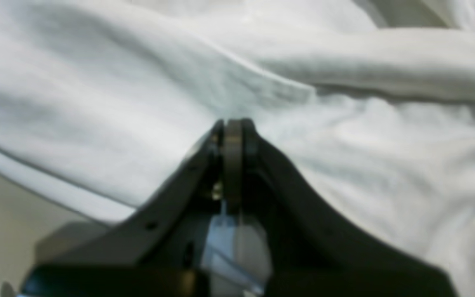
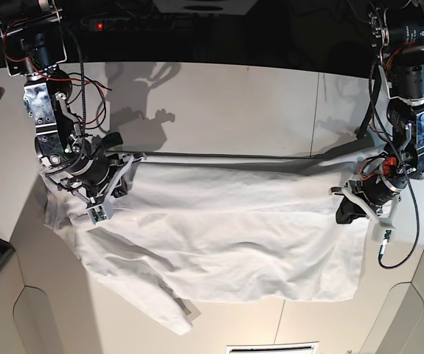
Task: Layout the t-shirt on the table in an organized manner, then fold the t-shirt properly
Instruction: 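Lift the held edge with both grippers and pull it away from the hem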
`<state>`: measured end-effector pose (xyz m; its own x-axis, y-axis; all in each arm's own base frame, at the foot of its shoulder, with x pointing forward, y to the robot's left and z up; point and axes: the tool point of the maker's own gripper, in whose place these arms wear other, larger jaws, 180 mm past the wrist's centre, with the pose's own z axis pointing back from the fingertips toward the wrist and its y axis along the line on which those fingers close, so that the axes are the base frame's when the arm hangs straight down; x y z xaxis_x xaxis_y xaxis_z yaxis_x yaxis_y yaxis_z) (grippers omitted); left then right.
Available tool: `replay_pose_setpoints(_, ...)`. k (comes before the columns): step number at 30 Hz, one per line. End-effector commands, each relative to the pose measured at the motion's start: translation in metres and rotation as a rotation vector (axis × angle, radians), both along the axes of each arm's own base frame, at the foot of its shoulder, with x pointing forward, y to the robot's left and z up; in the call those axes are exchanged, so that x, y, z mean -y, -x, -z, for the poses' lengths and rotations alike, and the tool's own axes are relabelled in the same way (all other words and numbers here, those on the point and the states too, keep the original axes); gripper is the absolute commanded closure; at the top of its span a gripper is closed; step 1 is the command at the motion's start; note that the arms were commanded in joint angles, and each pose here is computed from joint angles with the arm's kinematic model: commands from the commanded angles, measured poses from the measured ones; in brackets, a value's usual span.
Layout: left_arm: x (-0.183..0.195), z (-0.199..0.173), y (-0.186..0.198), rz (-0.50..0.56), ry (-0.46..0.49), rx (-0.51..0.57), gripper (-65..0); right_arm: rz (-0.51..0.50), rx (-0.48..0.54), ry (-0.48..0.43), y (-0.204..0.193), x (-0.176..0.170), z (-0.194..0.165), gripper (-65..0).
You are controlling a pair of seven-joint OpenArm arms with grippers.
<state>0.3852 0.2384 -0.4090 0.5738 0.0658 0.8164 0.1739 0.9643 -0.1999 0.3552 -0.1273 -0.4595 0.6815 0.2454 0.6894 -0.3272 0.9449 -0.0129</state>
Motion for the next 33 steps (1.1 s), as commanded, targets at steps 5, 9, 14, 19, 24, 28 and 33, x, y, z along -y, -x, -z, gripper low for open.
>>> replay_pose_setpoints(5, 0.000, -0.004, -0.008, 0.018, -0.072, 0.013, 0.0, 0.014, -0.039, 0.037, 0.004, 0.010, 0.008, 0.0)
replay_pose_setpoints(9, 0.001, 0.016, 0.000, 0.006, -0.166, -0.050, 0.0, 0.014, -0.047, 0.039, 0.006, 0.011, 0.009, 0.0)
replay_pose_setpoints(14, 0.001, 0.036, 0.016, 0.029, -0.251, -0.119, 0.0, 0.015, -0.100, 0.056, 0.013, 0.013, 0.015, 0.0)
replay_pose_setpoints(19, -0.013, 0.045, 0.030, 0.006, -0.280, -0.161, 0.0, 0.008, -0.155, 0.073, 0.022, 0.015, 0.021, 0.0)
replay_pose_setpoints(24, -0.037, 0.053, 0.047, -0.018, -0.327, -0.205, 0.0, -0.026, -0.228, 0.031, 0.035, 0.006, 0.028, 0.0)
replay_pose_setpoints(28, -0.052, 0.061, 0.066, -0.018, -0.356, -0.244, 0.0, -0.054, -0.302, -0.037, 0.048, -0.007, 0.029, 0.0)
replay_pose_setpoints(33, -0.063, 0.071, 0.088, -0.015, -0.378, -0.290, 0.0, -0.093, -0.367, -0.083, 0.063, -0.017, 0.032, 0.0)
